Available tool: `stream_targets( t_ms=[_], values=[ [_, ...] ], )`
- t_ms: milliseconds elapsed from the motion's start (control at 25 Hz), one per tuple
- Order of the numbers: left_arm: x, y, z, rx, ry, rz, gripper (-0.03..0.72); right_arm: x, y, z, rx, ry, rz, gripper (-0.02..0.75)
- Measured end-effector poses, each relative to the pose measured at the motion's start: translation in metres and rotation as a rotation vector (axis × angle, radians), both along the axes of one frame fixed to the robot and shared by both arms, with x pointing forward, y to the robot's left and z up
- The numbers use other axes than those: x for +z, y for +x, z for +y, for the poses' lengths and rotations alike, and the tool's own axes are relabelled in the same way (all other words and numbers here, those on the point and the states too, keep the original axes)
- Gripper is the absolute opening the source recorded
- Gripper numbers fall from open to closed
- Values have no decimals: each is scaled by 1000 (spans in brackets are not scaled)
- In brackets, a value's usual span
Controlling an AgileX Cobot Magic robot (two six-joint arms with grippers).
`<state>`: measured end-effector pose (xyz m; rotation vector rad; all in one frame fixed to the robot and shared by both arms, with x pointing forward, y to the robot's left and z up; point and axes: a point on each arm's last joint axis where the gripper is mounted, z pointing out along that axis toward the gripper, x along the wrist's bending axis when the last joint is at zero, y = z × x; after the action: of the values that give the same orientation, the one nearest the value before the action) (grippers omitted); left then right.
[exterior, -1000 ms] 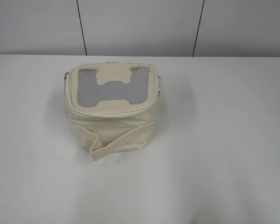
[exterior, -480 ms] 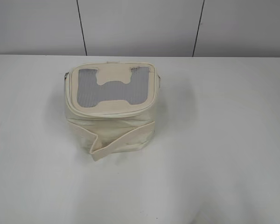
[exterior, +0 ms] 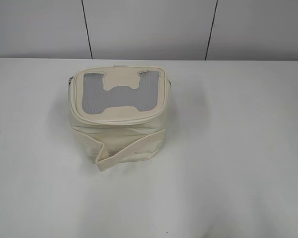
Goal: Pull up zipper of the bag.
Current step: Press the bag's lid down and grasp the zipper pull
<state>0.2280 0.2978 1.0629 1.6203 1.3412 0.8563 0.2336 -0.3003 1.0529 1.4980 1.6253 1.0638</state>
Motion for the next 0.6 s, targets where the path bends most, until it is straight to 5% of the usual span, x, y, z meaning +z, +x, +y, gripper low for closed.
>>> stream_targets(
  t_ms=[600],
  values=[
    [0,0,0,0,0,0,241,0,0,0,3,4,1,566]
  ],
)
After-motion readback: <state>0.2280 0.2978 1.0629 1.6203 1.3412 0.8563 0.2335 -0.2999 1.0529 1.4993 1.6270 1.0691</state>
